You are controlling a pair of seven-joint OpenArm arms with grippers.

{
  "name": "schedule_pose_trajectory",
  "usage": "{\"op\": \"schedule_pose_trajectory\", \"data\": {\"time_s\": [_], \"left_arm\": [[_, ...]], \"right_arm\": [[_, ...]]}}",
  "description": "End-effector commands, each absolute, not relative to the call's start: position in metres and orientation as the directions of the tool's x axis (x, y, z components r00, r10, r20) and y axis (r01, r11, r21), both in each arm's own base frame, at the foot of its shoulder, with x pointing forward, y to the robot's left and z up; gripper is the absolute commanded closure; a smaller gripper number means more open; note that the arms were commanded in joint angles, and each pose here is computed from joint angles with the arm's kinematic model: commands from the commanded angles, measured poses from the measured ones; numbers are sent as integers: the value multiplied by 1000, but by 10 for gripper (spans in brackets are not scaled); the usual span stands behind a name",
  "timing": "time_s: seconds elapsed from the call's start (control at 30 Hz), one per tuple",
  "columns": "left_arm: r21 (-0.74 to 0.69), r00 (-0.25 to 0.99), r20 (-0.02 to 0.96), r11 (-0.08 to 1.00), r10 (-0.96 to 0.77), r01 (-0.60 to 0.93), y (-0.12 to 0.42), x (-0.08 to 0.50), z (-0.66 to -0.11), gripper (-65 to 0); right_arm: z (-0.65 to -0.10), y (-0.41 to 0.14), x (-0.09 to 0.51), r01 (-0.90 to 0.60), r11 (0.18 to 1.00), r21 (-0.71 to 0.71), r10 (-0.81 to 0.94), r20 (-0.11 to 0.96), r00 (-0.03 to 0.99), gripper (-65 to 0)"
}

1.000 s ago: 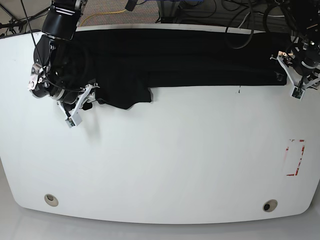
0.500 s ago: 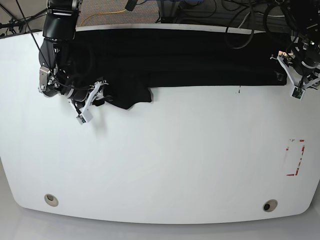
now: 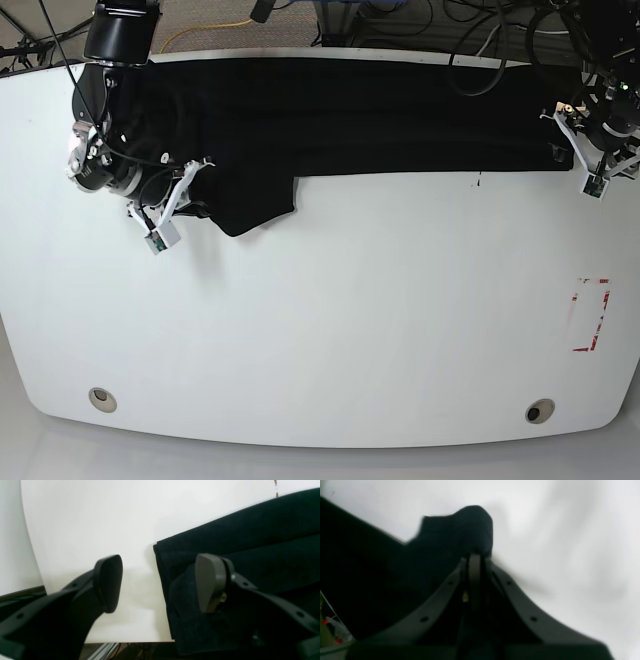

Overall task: Fold the T-shirt properly
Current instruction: 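Grasp the folded strip's ends with both grippers and straighten it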

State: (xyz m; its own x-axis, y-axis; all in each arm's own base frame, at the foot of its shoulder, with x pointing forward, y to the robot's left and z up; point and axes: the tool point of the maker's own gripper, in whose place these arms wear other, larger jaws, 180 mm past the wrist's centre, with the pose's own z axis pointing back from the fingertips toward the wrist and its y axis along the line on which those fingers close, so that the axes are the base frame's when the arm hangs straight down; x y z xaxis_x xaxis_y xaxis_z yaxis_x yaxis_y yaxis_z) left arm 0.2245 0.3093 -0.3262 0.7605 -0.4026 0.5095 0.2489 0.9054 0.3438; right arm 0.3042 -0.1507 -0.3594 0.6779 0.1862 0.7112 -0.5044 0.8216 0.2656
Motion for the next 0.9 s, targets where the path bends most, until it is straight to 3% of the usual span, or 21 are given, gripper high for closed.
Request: {"op": "schedule_pose_trajectory", "data": {"time_s": [0.0,0.47,0.87], "left_arm": [[364,739,529,898,-417,246,311,230,-317,-421],[333,758,509,905,-408,263,309,227,-331,-421],[329,754,506,902,-418,279,304,228,-332,-421]], "right_arm": [[-328,-142,305,-553,807,207,211,774,597,0],[-317,-122,232,-577,742,342,142,760,634,0],[-337,-132,196,-524,761,384,138,693,708,0]]}}
